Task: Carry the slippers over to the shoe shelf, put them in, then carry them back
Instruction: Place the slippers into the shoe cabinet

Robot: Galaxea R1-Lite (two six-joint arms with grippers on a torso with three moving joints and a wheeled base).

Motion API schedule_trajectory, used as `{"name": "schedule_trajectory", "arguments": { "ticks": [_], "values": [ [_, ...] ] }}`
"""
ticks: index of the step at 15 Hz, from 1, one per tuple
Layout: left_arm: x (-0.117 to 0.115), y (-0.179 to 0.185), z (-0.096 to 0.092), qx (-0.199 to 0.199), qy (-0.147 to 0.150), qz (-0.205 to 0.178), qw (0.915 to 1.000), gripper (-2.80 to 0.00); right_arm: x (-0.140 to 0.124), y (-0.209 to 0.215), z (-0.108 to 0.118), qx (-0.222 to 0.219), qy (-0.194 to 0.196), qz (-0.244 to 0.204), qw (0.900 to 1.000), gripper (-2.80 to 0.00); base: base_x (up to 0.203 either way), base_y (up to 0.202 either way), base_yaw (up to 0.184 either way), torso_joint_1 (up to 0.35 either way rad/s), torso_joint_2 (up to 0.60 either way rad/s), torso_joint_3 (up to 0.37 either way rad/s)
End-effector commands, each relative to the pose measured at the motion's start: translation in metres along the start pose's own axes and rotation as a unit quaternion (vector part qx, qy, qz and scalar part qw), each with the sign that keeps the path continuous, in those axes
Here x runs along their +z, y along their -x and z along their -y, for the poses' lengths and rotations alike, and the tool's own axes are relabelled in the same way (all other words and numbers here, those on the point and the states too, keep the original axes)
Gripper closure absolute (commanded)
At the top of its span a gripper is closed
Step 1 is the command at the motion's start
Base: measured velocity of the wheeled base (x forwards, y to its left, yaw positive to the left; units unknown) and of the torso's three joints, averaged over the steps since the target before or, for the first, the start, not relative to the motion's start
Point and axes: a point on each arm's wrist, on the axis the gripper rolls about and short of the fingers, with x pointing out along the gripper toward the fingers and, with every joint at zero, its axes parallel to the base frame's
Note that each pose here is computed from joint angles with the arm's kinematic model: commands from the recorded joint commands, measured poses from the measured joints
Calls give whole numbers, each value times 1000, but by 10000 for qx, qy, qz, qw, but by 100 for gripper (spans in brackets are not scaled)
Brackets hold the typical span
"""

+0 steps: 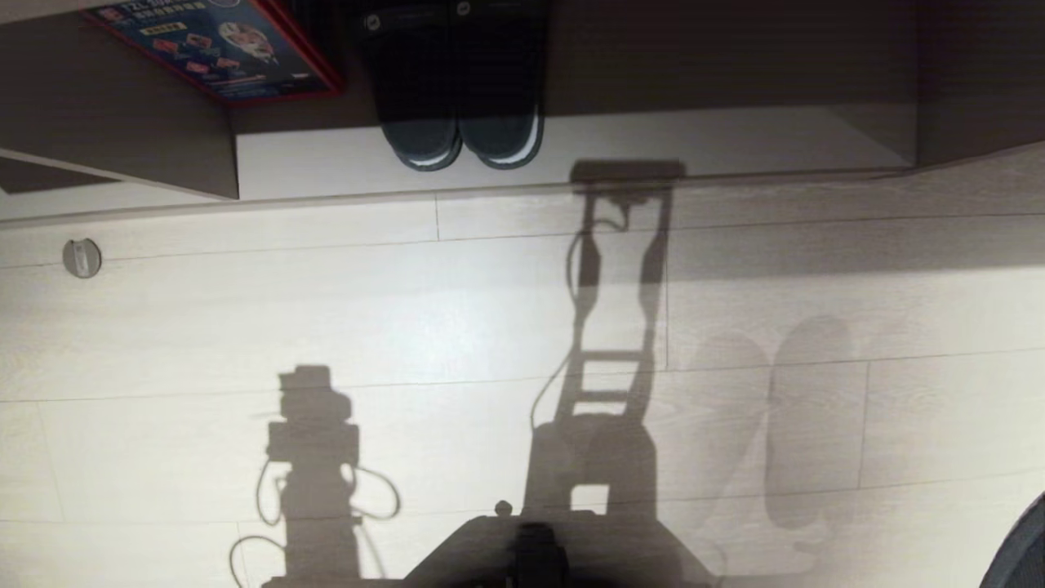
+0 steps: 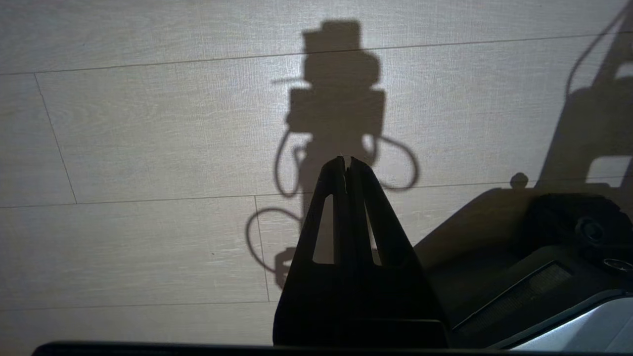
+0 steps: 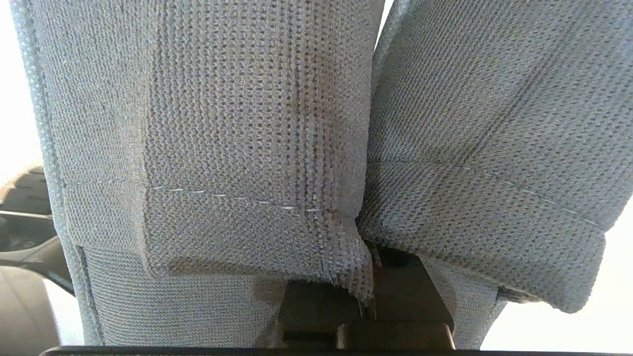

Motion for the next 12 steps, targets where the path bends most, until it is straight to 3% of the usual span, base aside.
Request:
{"name": "schedule_trajectory", "arguments": {
  "ticks": [1, 5, 12],
  "values": [
    [0, 0, 0, 2, 2, -6, 10000, 0, 0, 0, 0, 3, 5, 8, 10000, 0, 0, 0, 0, 2, -2, -207],
    [0, 0, 0, 2, 2, -6, 10000, 0, 0, 0, 0, 4, 5, 4, 10000, 0, 0, 0, 0, 3, 2, -181],
    [0, 0, 0, 2, 2, -6, 10000, 0, 0, 0, 0, -19, 12, -6, 10000, 0, 0, 0, 0, 2, 2, -19]
  ]
}}
